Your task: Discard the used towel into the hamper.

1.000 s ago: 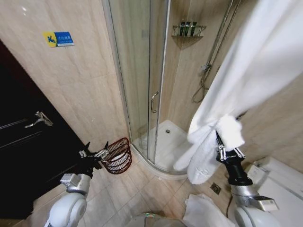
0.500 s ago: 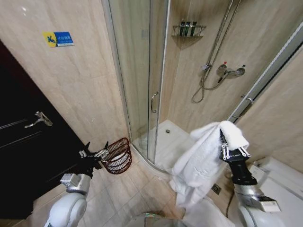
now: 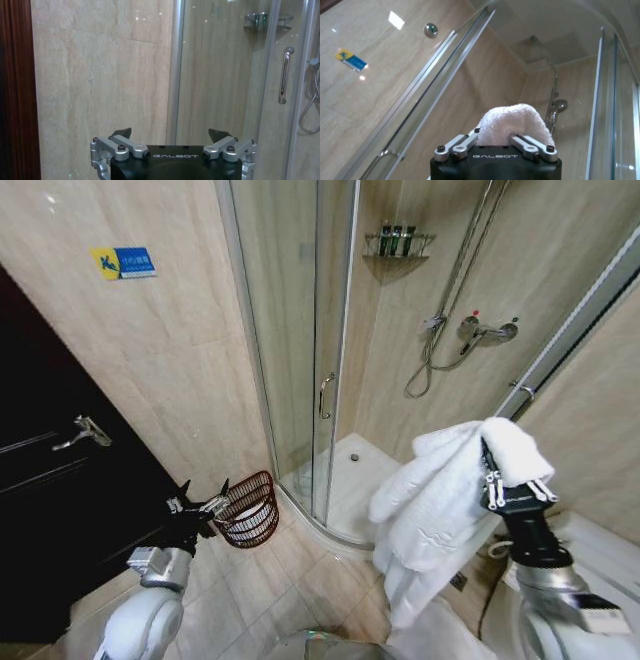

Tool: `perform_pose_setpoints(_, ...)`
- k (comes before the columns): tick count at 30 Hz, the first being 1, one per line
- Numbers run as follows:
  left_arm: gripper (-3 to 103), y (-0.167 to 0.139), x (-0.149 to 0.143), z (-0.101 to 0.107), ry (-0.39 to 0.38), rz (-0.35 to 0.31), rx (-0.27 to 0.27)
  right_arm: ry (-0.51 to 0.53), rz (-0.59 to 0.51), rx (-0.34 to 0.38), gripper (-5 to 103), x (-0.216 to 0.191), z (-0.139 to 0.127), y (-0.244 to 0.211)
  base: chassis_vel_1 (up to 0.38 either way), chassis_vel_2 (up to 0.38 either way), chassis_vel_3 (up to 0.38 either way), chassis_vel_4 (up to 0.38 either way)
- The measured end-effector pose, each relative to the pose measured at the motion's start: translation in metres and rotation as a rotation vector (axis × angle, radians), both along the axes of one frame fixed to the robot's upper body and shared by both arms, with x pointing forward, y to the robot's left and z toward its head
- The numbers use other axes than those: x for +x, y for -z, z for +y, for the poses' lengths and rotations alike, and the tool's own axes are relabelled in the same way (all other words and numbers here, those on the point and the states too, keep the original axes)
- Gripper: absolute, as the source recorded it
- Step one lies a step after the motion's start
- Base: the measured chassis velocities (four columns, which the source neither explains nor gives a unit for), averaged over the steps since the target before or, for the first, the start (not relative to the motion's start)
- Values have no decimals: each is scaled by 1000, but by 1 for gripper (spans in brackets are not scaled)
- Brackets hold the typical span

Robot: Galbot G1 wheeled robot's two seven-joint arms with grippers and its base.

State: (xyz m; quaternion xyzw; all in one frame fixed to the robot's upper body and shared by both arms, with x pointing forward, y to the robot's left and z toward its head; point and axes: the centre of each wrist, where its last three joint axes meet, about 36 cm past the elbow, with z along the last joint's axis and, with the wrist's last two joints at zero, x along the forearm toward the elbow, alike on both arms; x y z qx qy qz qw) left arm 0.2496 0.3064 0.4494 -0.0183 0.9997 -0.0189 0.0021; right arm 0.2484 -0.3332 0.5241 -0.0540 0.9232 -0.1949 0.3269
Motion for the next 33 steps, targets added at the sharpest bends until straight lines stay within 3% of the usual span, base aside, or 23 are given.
perform_pose_setpoints(16,100,0,0,0,0,0,0,-20,-24,16,10,-4,-10,-45,0,0,0,0)
perform_pose_setpoints(33,100,0,0,0,0,0,0,-10,9,92,10,-8,-7,-52,0,0,0,0)
